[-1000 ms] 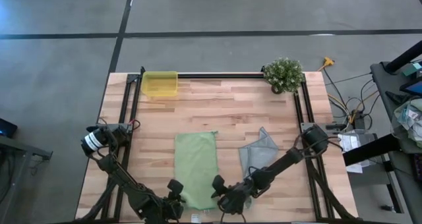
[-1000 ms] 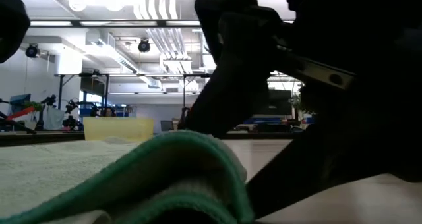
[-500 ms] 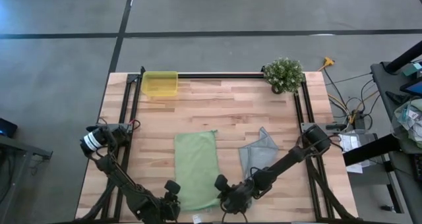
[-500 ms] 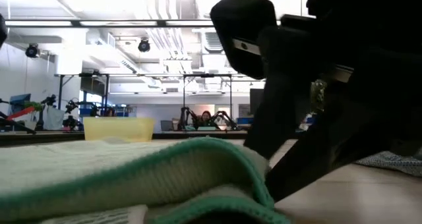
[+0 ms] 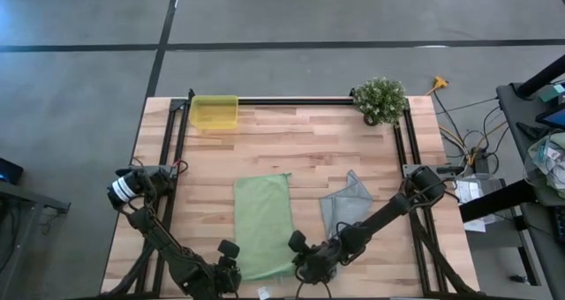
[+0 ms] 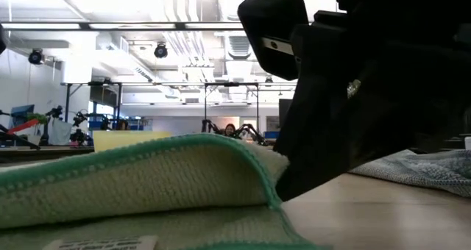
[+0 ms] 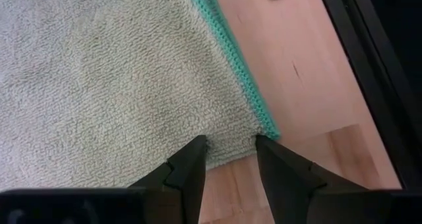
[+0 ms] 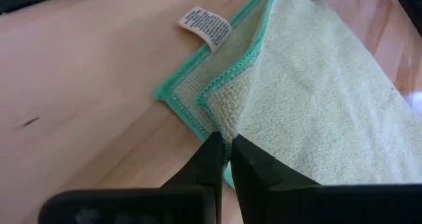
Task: Roll microfiber towels into tight, uniform cylinder then place into a basket
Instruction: Roll the green towel
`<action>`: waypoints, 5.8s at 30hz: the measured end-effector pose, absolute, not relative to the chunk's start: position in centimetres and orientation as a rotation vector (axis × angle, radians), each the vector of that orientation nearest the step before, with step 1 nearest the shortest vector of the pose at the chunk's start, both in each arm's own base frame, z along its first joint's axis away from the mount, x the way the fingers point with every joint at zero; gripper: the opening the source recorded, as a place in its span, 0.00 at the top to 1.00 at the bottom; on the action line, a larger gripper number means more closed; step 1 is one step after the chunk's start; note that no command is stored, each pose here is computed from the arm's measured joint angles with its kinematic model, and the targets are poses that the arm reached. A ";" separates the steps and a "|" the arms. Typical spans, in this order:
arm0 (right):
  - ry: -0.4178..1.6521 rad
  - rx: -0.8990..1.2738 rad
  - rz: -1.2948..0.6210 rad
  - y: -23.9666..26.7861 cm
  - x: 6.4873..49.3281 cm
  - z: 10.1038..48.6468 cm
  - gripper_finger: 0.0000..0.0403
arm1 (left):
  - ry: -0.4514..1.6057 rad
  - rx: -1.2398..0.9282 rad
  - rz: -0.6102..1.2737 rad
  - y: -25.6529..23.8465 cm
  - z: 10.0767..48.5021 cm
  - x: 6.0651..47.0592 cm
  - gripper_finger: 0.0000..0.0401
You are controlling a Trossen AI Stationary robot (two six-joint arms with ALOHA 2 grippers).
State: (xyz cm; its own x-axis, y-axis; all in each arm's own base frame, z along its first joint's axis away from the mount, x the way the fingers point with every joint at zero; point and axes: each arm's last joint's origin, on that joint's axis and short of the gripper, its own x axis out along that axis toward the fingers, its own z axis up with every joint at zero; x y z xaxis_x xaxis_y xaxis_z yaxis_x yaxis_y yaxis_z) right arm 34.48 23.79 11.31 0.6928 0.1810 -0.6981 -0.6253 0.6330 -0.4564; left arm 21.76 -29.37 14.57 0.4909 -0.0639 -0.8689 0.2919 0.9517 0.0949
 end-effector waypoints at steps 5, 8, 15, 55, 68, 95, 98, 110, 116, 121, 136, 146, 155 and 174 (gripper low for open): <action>0.655 -0.746 0.502 23.8 34.5 11.3 0.95 | 1.036 0.238 -0.224 -29.4 14.7 21.7 0.70; 0.654 -0.732 0.538 23.9 34.5 11.3 0.95 | 1.034 0.231 -0.229 -29.4 14.9 21.7 0.70; 0.666 -0.726 0.584 24.0 34.4 10.4 0.90 | 1.033 0.230 -0.229 -29.4 14.9 21.7 0.70; 0.559 -0.566 0.496 22.5 36.3 12.2 0.97 | 1.001 0.236 -0.254 -29.8 16.4 20.9 0.70; 0.552 -0.483 0.457 21.7 36.6 13.4 0.97 | 0.945 0.217 -0.243 -30.0 16.4 20.8 0.70; 0.584 -0.453 0.448 21.2 35.7 14.7 0.97 | 0.763 0.738 -0.259 -31.7 12.4 21.2 0.60; 0.581 -0.441 0.444 21.0 35.4 15.2 0.97 | 0.750 0.785 -0.249 -31.8 12.4 21.3 0.59; 0.579 -0.428 0.444 21.0 35.0 15.5 0.97 | 0.731 0.790 -0.213 -31.5 12.2 21.6 0.59; 0.579 -0.423 0.443 21.0 35.0 15.5 0.97 | 0.715 0.755 -0.199 -31.2 12.0 22.1 0.60; 0.587 -0.421 0.442 21.0 35.0 15.3 0.97 | 0.693 0.728 -0.189 -31.2 12.1 22.4 0.60; 0.642 -0.406 0.484 22.6 33.2 14.5 0.97 | 0.673 0.565 -0.137 -31.6 12.2 22.6 0.97; 0.640 -0.401 0.536 24.7 31.7 14.4 0.97 | 0.623 0.439 -0.130 -33.1 14.4 23.3 1.00; 0.612 -0.450 0.558 25.2 31.1 15.3 0.97 | 0.604 0.492 -0.096 -33.2 16.8 23.3 1.00; 0.687 -0.608 0.200 19.0 32.6 15.5 0.97 | 0.702 0.710 0.203 -27.8 15.1 22.1 1.00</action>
